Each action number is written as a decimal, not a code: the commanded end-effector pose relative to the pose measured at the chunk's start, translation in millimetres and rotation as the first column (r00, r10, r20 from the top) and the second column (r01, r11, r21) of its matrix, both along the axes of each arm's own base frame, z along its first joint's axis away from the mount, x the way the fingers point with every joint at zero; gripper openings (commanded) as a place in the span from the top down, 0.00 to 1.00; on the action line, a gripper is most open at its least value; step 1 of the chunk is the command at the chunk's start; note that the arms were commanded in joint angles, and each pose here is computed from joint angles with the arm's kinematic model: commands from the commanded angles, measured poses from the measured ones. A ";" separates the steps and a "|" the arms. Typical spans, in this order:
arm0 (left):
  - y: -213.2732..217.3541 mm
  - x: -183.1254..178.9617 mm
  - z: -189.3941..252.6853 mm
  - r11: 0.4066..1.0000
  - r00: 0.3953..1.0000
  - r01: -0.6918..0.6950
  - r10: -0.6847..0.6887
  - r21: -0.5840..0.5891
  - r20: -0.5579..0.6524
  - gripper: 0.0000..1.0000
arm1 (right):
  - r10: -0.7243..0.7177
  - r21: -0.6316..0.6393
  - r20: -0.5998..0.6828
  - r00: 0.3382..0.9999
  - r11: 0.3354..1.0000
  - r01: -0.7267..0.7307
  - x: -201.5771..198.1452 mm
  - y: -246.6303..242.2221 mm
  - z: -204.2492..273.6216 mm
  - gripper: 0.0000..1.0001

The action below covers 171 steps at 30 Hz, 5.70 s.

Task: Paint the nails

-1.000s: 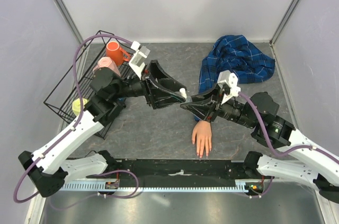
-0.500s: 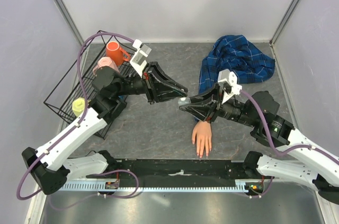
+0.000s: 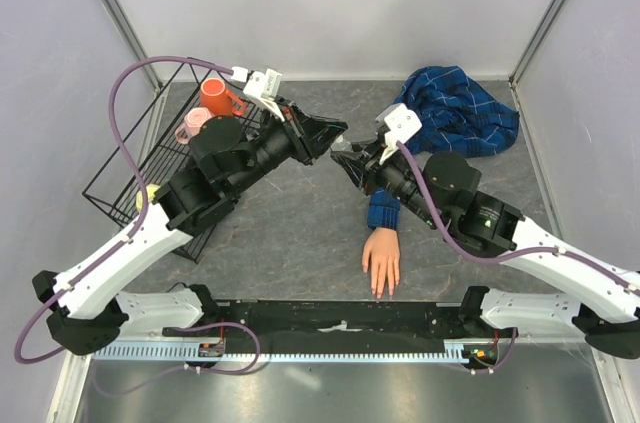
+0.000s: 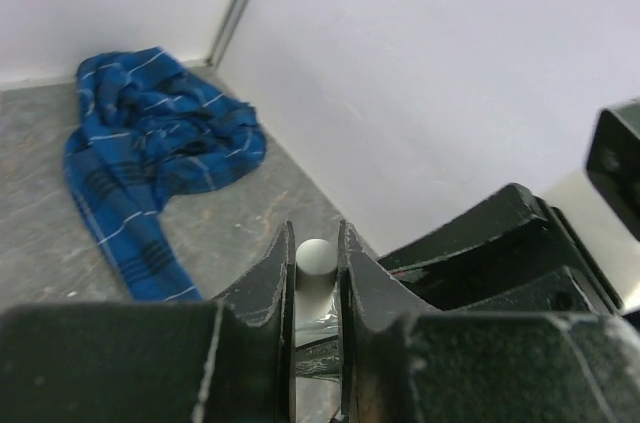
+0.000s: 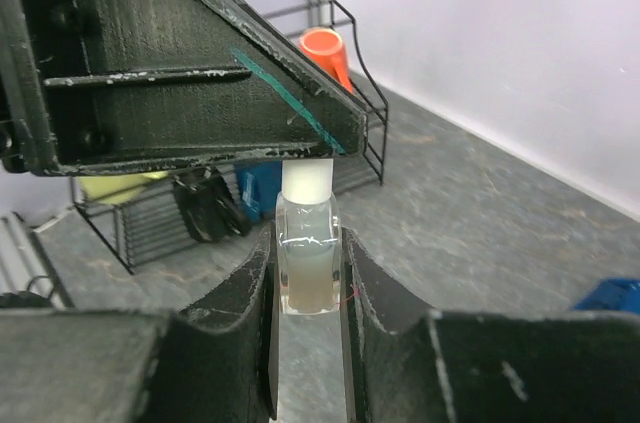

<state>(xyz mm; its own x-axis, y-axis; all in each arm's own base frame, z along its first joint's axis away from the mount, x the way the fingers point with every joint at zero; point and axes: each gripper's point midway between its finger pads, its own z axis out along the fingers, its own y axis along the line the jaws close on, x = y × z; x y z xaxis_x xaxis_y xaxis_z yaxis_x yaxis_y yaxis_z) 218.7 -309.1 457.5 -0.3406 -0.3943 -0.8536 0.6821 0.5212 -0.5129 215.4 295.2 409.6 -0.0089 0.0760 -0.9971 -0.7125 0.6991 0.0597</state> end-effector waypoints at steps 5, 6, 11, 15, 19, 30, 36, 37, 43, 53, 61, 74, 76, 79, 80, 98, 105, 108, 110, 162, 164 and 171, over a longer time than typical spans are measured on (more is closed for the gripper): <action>-16.4 -39.5 11.3 0.982 0.982 0.189 -0.189 0.001 0.033 0.35 | 0.051 -0.002 0.013 0.999 0.999 -0.051 -9.9 -1.8 -4.1 1.00; -13.7 -42.5 11.4 0.980 0.980 0.198 -0.198 0.006 0.030 0.25 | 0.078 0.008 0.018 0.997 0.997 -0.078 -15.7 -3.0 -1.5 1.00; 15.2 -61.6 30.5 0.974 0.972 0.227 -0.227 0.005 0.058 0.10 | 0.188 0.011 0.012 0.982 0.982 -0.188 -37.3 -1.4 0.1 1.00; 29.9 -74.7 33.6 0.961 0.963 0.267 -0.269 0.066 0.029 0.23 | 0.300 -0.038 -0.009 0.954 0.953 -0.301 -56.2 5.4 -6.9 1.00; 30.6 -92.6 14.1 0.910 0.926 0.375 -0.357 0.179 -0.125 0.32 | 0.405 -0.060 -0.033 0.914 0.912 -0.406 -73.9 13.7 -13.5 1.00; 27.4 -100.4 -7.3 0.845 0.885 0.464 -0.424 0.267 -0.194 0.30 | 0.456 -0.059 -0.031 0.889 0.887 -0.457 -85.3 13.4 -16.6 1.00; 25.1 -97.3 -25.8 0.813 0.869 0.489 -0.422 0.316 -0.260 0.41 | 0.456 -0.065 -0.032 0.889 0.887 -0.457 -85.8 12.5 -18.8 1.00; 25.3 -96.9 -25.4 0.814 0.870 0.487 -0.421 0.315 -0.258 0.41 | 0.453 -0.066 -0.031 0.891 0.888 -0.454 -85.1 12.1 -18.4 1.00; 27.9 -99.0 -22.2 0.812 0.869 0.492 -0.432 0.315 -0.244 0.44 | 0.445 -0.070 -0.031 0.895 0.892 -0.446 -83.9 10.9 -20.6 1.00; 34.6 -93.5 -31.7 0.809 0.884 0.464 -0.394 0.361 -0.253 0.55 | 0.441 -0.070 -0.025 0.897 0.894 -0.442 -83.3 9.9 -19.3 1.00; 32.6 -89.9 -30.1 0.814 0.888 0.456 -0.390 0.358 -0.244 0.64 | 0.452 -0.071 -0.035 0.891 0.889 -0.453 -84.6 12.9 -21.4 1.00; 41.0 -76.0 -20.0 0.861 0.932 0.355 -0.294 0.365 -0.213 0.98 | 0.432 -0.087 -0.044 0.901 0.896 -0.434 -79.0 14.7 -26.9 1.00; 46.7 -68.4 -15.9 0.880 0.950 0.298 -0.234 0.370 -0.208 0.98 | 0.408 -0.096 -0.049 0.912 0.907 -0.411 -73.9 13.9 -29.5 1.00; 56.7 -61.0 -12.1 0.903 0.966 0.222 -0.153 0.369 -0.208 0.98 | 0.361 -0.110 -0.059 0.931 0.924 -0.365 -64.3 13.3 -32.8 1.00; 58.6 -59.9 -11.3 0.911 0.967 0.205 -0.132 0.359 -0.217 0.98 | 0.349 -0.111 -0.062 0.935 0.929 -0.354 -61.6 13.3 -33.6 1.00; 66.7 -56.5 4.0 0.940 0.986 0.140 -0.102 0.310 -0.134 0.98 | 0.183 -0.048 -0.035 0.982 0.982 -0.185 -49.3 -24.4 -42.9 1.00; 56.4 -66.1 -0.5 0.936 0.973 0.215 -0.179 0.278 -0.149 0.98 | 0.091 0.004 -0.025 0.996 0.996 -0.091 -46.6 -51.6 -58.7 1.00; 49.1 -68.4 -15.1 0.930 0.961 0.252 -0.208 0.269 -0.180 0.98 | -0.043 0.071 -0.007 0.999 0.997 0.044 -37.8 -82.6 -49.7 1.00; 43.0 -72.8 -17.0 0.927 0.952 0.288 -0.249 0.241 -0.178 0.98 | -0.147 0.126 -0.010 0.989 0.981 0.147 -33.0 -109.1 -42.7 1.00; -50.8 -83.3 -334.4 0.766 0.623 0.635 -0.432 0.099 -0.652 0.98 | -0.415 0.089 -0.014 0.910 0.906 0.415 -20.9 -175.9 -43.1 1.00; -49.8 -82.1 -340.7 0.768 0.625 0.631 -0.418 0.112 -0.659 0.98 | -0.414 0.088 -0.015 0.910 0.906 0.413 -21.2 -176.0 -43.5 1.00; -54.1 -77.4 -354.4 0.776 0.633 0.617 -0.392 0.130 -0.667 0.98 | -0.400 0.089 -0.011 0.916 0.912 0.399 -23.2 -175.3 -43.5 1.00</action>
